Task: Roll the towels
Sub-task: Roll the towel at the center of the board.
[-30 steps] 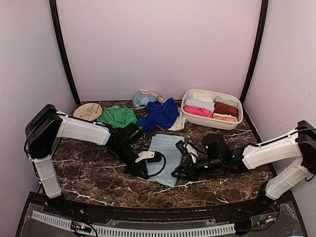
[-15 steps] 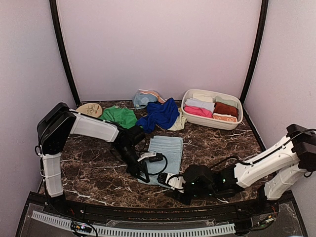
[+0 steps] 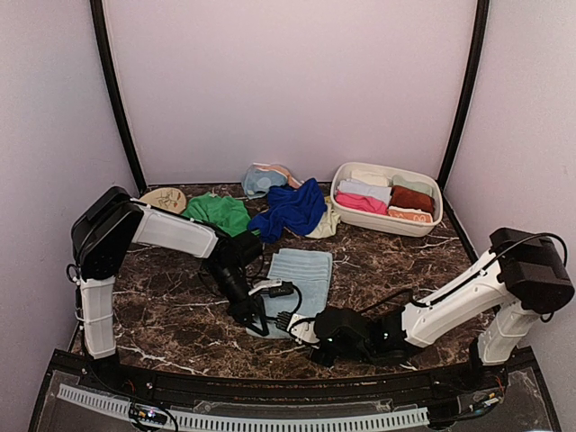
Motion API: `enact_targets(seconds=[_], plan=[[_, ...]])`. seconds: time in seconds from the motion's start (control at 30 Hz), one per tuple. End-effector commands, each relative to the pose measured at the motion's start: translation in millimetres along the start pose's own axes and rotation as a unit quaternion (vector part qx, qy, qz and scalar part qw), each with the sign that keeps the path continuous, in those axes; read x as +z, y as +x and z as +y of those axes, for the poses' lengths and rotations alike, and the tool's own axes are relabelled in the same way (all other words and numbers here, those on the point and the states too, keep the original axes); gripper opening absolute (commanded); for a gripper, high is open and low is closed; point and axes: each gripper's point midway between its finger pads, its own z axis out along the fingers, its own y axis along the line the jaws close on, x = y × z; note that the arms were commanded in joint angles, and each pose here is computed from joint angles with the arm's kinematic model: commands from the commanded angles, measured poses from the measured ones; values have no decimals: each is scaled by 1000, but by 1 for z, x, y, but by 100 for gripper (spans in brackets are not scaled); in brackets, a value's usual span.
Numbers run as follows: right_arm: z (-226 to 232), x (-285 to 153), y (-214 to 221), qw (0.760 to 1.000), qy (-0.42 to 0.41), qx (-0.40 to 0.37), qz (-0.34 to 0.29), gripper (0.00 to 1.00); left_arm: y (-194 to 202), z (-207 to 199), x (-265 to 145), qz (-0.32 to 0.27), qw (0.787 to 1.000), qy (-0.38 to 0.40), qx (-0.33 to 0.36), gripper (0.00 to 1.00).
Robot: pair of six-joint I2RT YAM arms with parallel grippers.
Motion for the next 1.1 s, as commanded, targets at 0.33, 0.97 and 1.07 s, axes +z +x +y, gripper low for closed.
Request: enact_targets(seconds=[0.33, 0.97, 1.07], plan=[[-4, -2, 24, 928, -222, 293, 64, 0, -9, -7, -68, -60, 966, -193, 160, 82], [-5, 9, 58, 819, -315, 449, 167, 0, -36, -16, -22, 37, 917, -228, 326, 64], [-10, 8, 58, 813, -317, 460, 166, 0, -31, -1, -18, 53, 911, -245, 327, 59]])
